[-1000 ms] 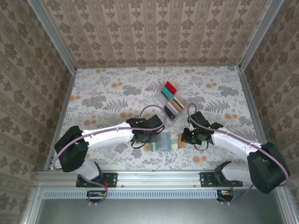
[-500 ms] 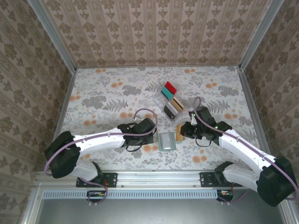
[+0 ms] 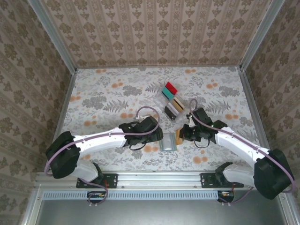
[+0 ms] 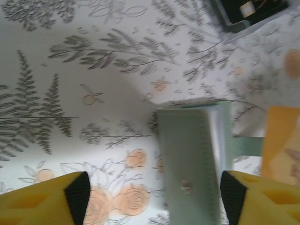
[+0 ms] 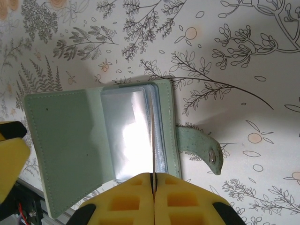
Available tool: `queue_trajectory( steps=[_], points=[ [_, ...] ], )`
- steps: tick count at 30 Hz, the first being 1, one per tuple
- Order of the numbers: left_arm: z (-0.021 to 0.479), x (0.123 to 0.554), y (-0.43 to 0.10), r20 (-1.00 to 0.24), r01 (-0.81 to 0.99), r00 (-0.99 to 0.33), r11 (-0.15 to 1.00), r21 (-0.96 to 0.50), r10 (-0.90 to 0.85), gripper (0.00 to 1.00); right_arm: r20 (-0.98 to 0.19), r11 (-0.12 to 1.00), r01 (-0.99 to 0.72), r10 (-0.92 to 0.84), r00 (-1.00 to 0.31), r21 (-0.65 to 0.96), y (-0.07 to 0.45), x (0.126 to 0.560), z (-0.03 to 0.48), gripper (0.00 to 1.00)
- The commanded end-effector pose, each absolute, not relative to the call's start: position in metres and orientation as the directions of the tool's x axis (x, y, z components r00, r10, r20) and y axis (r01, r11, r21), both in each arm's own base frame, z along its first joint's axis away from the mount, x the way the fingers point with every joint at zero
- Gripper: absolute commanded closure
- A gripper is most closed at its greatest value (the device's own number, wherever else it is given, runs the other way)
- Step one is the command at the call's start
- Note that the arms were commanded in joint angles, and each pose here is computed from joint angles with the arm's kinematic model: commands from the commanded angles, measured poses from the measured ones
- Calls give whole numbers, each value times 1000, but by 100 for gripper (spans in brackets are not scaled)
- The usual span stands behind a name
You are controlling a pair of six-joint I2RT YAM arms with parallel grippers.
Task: Put the credit cards into the card holder
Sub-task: Open the button on the card holder.
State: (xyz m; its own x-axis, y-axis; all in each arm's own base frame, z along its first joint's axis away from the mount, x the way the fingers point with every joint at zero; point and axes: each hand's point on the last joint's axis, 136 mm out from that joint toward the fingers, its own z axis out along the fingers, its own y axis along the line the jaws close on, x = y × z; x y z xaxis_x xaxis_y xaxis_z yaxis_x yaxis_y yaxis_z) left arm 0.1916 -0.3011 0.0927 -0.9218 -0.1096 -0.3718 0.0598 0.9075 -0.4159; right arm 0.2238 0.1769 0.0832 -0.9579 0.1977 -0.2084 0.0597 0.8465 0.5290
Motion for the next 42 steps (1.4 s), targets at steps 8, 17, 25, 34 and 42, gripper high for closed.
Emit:
queue_trajectory(
  steps=[8, 17, 25, 34, 42],
  points=[
    [79, 187, -316, -305, 63, -951, 938, -340, -47, 37, -191, 843, 42, 169, -967, 536, 180, 218, 75, 93],
    [76, 189, -303, -332, 56, -940, 927, -370, -75, 86, -186, 813, 5, 139, -973, 582, 190, 215, 76, 94],
    [70, 189, -301, -327, 54, -942, 926, -373, -76, 95, -167, 814, -2, 116, -979, 581, 195, 217, 68, 94],
    [60, 189, -297, -319, 52, -945, 934, -355, -68, 100, -151, 843, -10, 84, -985, 538, 190, 215, 45, 94],
    [46, 187, -295, -308, 49, -949, 934, -355, -67, 100, -137, 813, -10, 86, -987, 582, 202, 216, 46, 94]
  ],
)
